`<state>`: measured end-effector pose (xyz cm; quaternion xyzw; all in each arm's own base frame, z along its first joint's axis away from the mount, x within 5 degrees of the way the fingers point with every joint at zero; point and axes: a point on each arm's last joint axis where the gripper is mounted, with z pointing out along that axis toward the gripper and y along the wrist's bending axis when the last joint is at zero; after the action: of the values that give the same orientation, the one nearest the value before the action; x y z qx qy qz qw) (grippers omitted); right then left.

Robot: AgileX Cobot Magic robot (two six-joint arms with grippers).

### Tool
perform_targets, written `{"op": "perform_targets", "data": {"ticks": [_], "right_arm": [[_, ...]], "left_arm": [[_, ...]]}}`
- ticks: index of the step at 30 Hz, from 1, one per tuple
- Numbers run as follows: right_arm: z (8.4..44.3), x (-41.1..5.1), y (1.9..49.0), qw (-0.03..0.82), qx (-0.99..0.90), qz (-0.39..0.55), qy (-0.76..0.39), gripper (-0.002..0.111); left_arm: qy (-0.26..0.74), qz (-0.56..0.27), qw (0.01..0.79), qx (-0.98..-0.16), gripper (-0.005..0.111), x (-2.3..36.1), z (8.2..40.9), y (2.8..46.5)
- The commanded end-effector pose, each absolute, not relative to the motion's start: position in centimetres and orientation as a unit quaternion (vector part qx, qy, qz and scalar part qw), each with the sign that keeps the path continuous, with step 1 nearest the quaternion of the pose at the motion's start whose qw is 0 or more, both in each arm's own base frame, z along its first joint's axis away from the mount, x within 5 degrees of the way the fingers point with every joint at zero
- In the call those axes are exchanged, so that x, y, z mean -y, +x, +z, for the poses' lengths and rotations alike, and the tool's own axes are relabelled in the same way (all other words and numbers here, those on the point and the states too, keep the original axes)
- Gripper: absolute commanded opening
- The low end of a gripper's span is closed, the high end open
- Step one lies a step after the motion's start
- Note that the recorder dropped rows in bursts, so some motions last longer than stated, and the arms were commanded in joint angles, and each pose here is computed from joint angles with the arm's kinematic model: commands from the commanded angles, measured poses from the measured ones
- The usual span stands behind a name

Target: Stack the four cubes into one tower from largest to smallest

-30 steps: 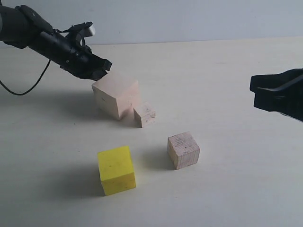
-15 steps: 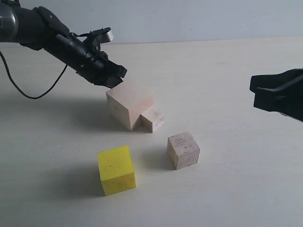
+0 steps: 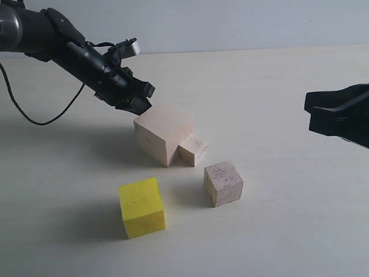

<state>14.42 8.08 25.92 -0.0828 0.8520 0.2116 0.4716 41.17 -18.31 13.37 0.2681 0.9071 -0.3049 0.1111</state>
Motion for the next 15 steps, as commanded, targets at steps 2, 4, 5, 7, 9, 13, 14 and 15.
{"op": "perform_targets", "data": {"ticks": [2,4,5,7,9,13,14,15], "right_arm": [[26.0,-8.2,14.5,0.471,-0.852,0.211,-0.086,0.0],[25.6,-8.4,15.0,0.469,-0.855,0.198,-0.101,0.0],[25.1,-8.8,15.7,0.477,-0.85,0.181,-0.129,0.0],[24.7,-9.7,17.4,0.476,-0.85,0.159,-0.162,0.0],[24.8,-11.0,19.6,0.457,-0.857,0.135,-0.198,0.0],[23.5,-13.5,24.1,0.37,-0.892,0.101,-0.24,0.0],[22.4,-14.3,25.4,0.337,-0.903,0.092,-0.25,0.0],[21.8,-14.7,26.1,0.322,-0.909,0.089,-0.251,0.0]], "left_arm": [[0.257,-0.31,0.097,-0.91,0.0,18.4,13.3,40.3],[0.25,-0.303,0.099,-0.915,0.0,18.2,12.9,39.9],[0.248,-0.301,0.096,-0.916,0.0,18.1,12.6,39.7],[0.246,-0.302,0.092,-0.916,0.0,18.0,12.3,39.5],[0.245,-0.304,0.093,-0.916,0.0,18.0,12.5,39.4],[0.237,-0.309,0.099,-0.916,0.0,18.1,13.7,39.3],[0.236,-0.312,0.098,-0.915,0.0,18.1,14.1,39.3],[0.234,-0.314,0.096,-0.915,0.0,18.1,14.3,39.2]]}}
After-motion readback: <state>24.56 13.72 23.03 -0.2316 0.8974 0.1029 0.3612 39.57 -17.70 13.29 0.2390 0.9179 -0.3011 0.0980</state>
